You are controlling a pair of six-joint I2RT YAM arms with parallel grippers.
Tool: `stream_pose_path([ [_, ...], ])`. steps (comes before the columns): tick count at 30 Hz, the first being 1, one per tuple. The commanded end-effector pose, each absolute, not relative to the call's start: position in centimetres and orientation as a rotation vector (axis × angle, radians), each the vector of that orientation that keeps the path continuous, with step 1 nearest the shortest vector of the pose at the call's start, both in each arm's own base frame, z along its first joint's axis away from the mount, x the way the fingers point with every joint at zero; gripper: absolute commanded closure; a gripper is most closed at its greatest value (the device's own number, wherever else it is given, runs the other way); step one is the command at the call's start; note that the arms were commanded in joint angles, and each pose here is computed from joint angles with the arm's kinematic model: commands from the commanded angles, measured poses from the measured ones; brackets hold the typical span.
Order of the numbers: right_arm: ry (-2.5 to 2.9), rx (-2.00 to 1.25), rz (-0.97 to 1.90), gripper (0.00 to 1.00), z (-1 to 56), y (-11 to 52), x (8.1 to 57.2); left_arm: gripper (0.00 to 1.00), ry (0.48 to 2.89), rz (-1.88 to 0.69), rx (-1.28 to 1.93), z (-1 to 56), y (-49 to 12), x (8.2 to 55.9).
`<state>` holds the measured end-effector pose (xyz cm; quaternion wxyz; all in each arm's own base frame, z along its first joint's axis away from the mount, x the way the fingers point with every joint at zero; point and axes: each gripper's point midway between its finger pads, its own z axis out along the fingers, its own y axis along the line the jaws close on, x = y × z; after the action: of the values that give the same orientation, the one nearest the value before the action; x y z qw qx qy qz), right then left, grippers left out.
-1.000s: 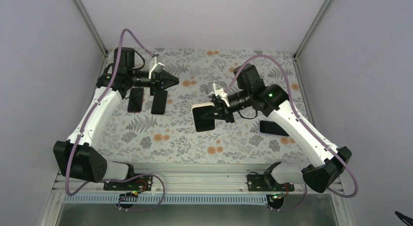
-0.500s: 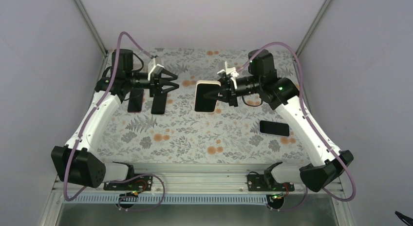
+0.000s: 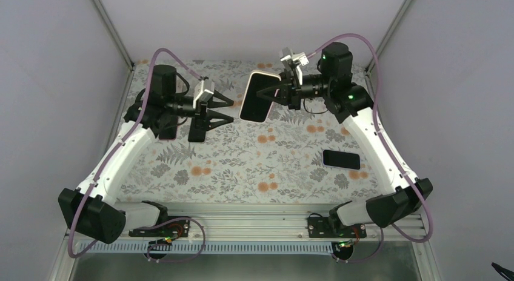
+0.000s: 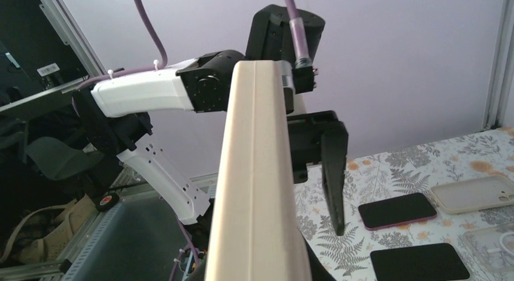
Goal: Take the phone out of the phone case
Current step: Remove the phone case from the phone.
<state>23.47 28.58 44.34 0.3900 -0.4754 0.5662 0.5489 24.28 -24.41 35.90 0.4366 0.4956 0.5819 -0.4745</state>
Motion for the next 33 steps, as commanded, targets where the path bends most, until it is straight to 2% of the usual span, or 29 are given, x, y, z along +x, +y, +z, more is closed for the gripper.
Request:
stream_pose_path([
  [1, 1.369, -1.191, 1.467, 0.96, 47.5, 27.8, 23.5, 0.38, 1.381, -1.254, 1.282, 36.5, -24.9, 22.4],
  [6, 1.379, -1.175, 1.492, 0.96, 47.4, 27.6, 23.8, 0.40, 1.377, -1.268, 1.284, 36.9, -25.3, 22.2],
  [23, 1.411, -1.155, 1.518, 0.96, 46.4, 27.7, 24.2, 0.58, 1.401, -1.365, 1.243, 37.7, -26.6, 22.9],
  [33, 1.428, -1.147, 1.528, 0.96, 45.8, 27.9, 24.5, 0.62, 1.407, -1.369, 1.245, 37.6, -27.0, 23.1],
])
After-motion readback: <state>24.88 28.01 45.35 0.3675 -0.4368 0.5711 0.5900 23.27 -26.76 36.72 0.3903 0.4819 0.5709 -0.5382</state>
